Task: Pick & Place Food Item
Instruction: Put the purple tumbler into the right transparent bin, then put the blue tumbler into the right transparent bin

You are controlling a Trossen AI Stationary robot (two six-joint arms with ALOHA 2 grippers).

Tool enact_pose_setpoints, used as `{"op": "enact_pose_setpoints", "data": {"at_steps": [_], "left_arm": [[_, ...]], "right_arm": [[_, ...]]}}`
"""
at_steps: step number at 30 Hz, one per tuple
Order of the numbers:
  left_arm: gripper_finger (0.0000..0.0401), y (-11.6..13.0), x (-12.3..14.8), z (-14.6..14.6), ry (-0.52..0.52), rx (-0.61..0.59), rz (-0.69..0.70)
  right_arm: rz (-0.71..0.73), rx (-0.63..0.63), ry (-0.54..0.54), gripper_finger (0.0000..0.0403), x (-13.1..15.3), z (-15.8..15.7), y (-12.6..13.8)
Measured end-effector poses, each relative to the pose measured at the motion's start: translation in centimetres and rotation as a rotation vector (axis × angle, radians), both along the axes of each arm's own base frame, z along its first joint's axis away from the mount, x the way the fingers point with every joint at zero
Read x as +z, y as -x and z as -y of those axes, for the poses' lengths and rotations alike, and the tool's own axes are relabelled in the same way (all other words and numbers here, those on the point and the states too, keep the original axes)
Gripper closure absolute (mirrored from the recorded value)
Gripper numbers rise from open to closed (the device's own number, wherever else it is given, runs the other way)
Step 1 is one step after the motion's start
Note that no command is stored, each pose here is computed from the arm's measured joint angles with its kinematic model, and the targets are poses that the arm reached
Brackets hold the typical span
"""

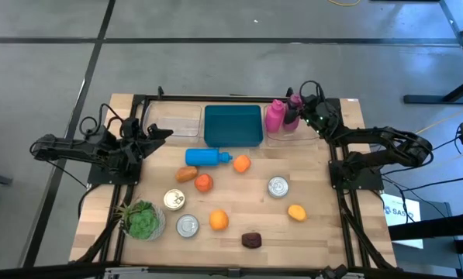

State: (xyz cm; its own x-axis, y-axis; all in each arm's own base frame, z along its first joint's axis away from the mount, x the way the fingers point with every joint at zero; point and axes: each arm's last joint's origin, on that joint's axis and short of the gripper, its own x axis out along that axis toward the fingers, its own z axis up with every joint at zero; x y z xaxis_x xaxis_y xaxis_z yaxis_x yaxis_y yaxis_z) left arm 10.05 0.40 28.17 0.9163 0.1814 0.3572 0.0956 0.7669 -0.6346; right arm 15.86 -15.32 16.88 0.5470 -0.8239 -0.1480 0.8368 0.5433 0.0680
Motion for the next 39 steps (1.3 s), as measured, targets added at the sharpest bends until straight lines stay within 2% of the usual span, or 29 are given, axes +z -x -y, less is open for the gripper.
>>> {"op": "enact_pose_setpoints", "data": {"at_steps": [17, 25, 39], "left_arm": [[0.0075, 0.0, 0.0, 0.0, 0.014, -0.007, 0.003], [0.0075, 0.0, 0.0, 0.0, 0.023, -0.011, 0.004], [0.0075, 0.0, 0.0, 0.0, 0.023, -0.011, 0.005]], "right_arm": [[-0.032, 0.009, 0.022, 0.0118, 0.0, 0.0, 0.0], [0.003, 0.005, 0.024, 0.0117, 0.2, 0.0, 0.0], [0.099, 0.026, 0.105, 0.0117, 2.2, -0.4, 0.4]]}}
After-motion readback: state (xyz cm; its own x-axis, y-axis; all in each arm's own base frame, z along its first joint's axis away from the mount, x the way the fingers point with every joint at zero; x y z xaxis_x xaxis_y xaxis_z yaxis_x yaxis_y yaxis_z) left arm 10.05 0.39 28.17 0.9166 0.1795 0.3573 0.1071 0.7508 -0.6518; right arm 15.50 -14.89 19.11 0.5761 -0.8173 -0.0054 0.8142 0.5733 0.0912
